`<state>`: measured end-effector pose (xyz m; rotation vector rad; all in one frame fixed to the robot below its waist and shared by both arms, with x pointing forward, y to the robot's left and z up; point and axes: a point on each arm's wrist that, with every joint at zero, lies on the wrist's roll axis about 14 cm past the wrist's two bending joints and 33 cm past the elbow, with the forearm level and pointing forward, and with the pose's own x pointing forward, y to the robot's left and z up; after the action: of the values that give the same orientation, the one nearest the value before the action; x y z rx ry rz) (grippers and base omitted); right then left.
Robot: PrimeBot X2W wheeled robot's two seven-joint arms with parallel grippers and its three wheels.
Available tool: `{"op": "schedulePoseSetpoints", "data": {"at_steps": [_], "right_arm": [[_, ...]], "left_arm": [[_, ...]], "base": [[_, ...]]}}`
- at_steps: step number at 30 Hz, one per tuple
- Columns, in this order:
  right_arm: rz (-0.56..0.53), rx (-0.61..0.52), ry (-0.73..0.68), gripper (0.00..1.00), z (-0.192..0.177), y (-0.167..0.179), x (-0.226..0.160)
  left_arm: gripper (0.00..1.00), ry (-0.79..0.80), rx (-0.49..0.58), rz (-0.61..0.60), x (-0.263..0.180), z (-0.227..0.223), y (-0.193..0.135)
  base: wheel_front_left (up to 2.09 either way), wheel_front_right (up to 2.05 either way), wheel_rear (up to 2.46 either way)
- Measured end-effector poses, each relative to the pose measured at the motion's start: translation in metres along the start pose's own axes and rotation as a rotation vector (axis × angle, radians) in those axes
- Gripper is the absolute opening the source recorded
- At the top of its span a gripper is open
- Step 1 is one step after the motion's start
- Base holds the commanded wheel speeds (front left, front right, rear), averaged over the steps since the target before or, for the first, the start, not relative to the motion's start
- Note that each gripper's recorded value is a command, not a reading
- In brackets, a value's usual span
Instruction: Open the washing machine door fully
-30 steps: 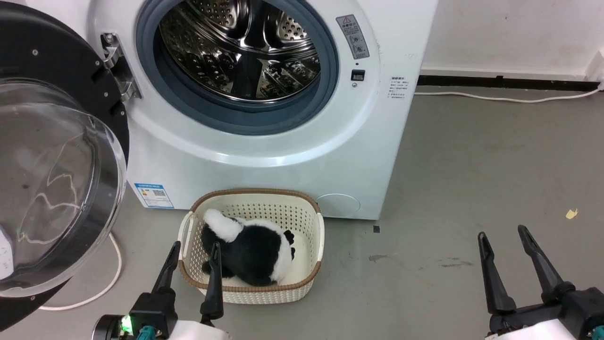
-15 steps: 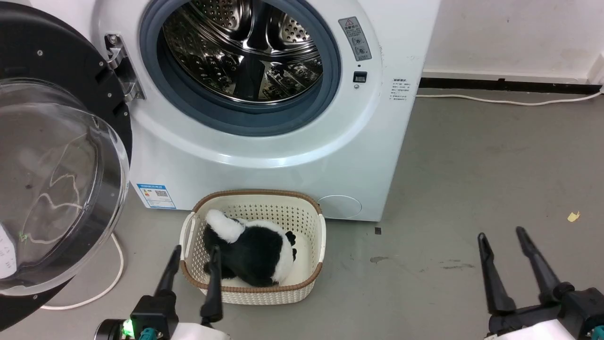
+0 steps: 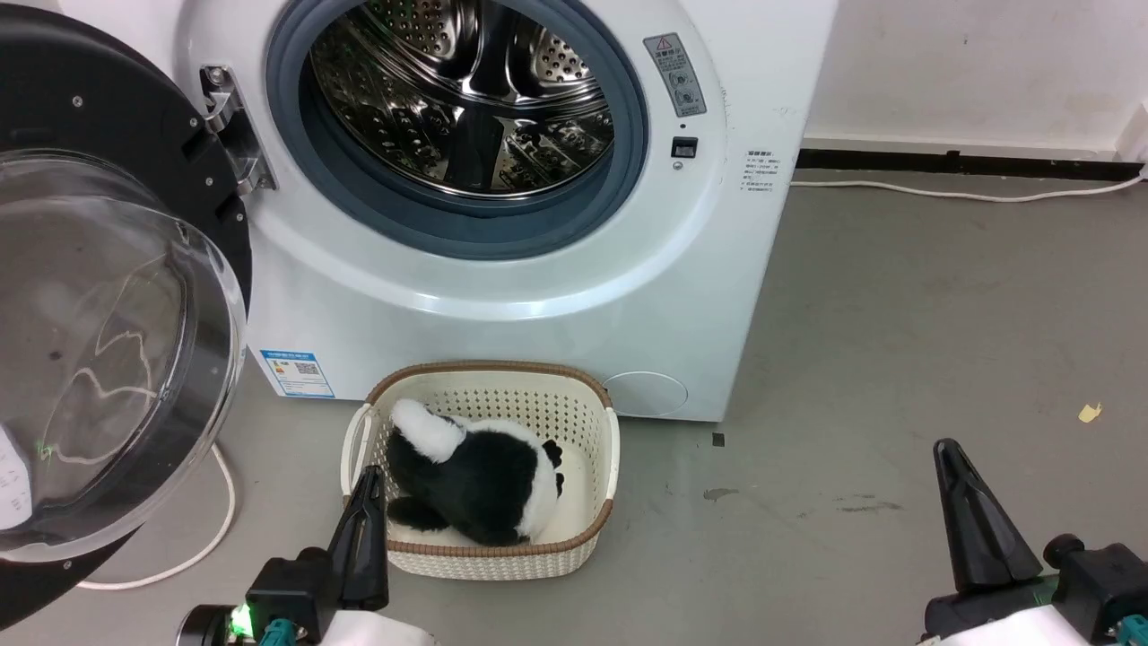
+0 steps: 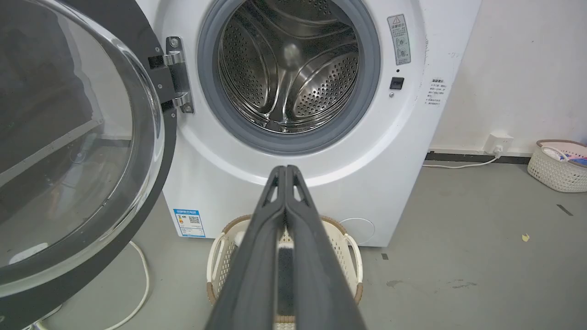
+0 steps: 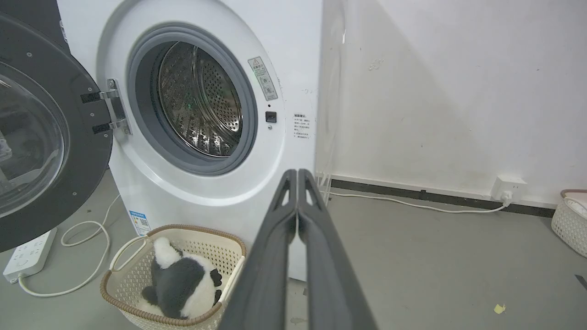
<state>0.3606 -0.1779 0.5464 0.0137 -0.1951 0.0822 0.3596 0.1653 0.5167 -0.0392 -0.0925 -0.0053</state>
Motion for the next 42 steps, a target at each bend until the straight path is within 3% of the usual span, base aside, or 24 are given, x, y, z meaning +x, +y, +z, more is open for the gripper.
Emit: {"op": "schedulePoseSetpoints", "data": {"at_steps": [42], "right_arm": [[0.017,-0.014,0.076,0.00,-0.0088,0.0053,0.0020]], "left_arm": [[0.00,0.038,0.028,0.000,0.0039,0.0017,0.0041]], "base": [[0.00,0.00,0.00]]}}
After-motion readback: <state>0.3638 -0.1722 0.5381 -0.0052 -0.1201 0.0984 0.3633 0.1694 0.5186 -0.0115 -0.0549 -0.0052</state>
